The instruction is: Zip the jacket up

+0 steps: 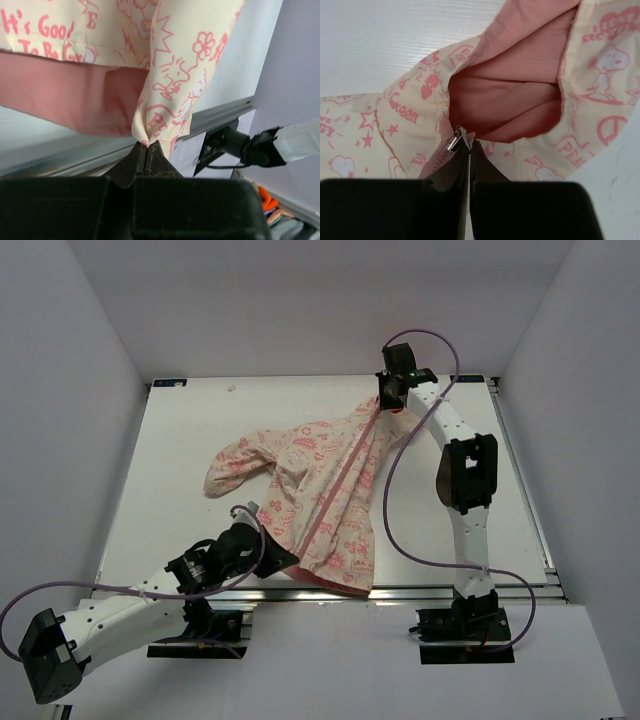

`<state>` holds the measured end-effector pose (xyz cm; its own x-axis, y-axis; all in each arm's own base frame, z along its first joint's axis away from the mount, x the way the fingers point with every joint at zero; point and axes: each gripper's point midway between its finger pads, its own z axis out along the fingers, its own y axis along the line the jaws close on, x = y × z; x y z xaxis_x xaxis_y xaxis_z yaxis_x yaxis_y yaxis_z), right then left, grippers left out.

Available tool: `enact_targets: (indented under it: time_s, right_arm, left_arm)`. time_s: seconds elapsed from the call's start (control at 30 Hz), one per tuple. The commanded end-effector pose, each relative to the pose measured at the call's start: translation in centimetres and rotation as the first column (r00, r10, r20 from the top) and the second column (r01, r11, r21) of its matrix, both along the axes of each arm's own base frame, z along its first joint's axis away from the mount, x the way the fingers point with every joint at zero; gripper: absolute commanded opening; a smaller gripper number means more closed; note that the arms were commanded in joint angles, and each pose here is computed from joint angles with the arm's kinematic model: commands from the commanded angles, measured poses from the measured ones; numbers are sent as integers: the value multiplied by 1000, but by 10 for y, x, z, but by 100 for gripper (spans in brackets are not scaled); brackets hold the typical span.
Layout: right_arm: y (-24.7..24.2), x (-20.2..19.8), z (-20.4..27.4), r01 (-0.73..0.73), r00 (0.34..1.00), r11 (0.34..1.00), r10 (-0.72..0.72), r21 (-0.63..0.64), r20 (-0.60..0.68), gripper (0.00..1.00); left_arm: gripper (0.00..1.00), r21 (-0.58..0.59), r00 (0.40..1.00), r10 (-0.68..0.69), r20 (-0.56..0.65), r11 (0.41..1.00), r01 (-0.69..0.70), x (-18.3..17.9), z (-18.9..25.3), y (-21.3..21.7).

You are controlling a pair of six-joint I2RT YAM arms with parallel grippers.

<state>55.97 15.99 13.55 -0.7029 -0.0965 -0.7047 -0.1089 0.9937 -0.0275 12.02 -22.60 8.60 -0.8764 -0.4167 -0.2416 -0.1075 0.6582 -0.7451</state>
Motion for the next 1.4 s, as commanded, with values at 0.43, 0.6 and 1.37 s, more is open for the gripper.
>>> enact_targets:
  time_s: [0.43,0.6,1.37]
  right_arm:
    - [-23,26,100,-261,927,945,187,200,325,89]
    - [-55,-26,157,-106,931,972,22,212,363,89]
    - [-117,-258,66,215,913,906,-319,365,255,90]
  left_arm:
    - [93,443,999,-29,26,896,14,30,26,21]
    - [98,513,943,173,285,804,-302,63,117,81]
    - [98,368,689,470,552,604,-707,215,120,247]
